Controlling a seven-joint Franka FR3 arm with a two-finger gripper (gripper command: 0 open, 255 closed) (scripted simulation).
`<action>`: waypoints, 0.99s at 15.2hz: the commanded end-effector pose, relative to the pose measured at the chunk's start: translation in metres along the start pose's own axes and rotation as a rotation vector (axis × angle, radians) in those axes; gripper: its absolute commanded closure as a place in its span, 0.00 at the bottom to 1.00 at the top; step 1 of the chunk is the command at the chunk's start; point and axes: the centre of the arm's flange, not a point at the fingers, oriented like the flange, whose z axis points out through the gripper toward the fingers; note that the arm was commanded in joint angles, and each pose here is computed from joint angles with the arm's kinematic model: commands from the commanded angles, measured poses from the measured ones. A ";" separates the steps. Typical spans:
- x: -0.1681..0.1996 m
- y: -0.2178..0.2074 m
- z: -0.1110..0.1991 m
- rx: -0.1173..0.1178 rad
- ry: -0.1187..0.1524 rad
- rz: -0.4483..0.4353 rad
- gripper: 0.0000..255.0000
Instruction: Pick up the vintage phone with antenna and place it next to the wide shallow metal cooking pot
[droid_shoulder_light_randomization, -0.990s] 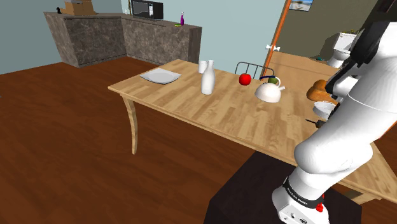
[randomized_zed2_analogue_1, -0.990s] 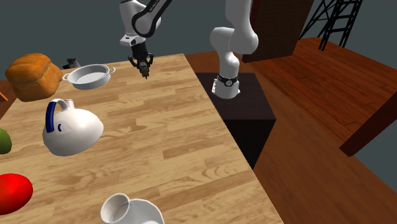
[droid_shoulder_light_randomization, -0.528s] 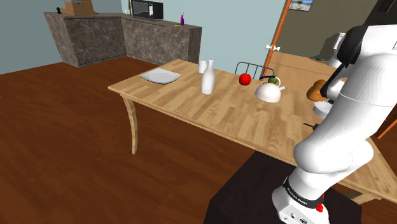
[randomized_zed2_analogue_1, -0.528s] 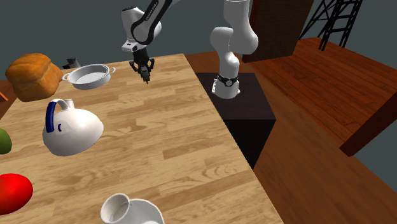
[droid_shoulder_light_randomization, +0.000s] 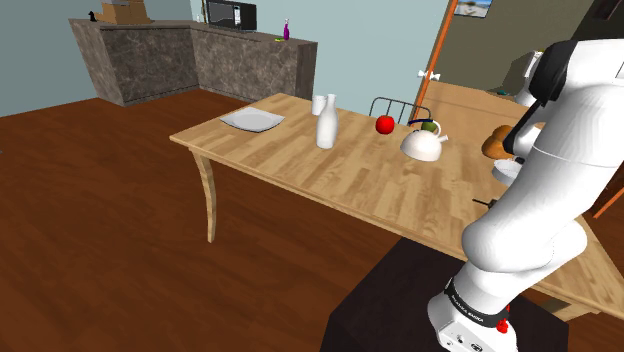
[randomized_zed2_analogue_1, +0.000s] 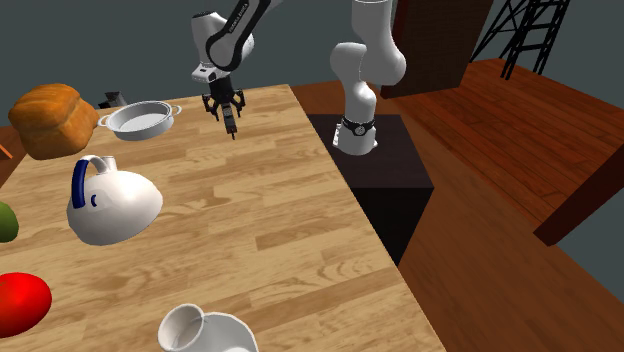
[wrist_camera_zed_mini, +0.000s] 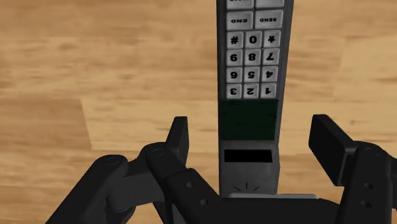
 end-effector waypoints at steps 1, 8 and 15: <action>0.000 0.000 0.000 0.000 0.000 0.000 0.00; 0.000 0.000 -0.050 0.000 0.000 0.000 0.00; 0.000 0.000 -0.050 0.000 0.000 0.000 0.00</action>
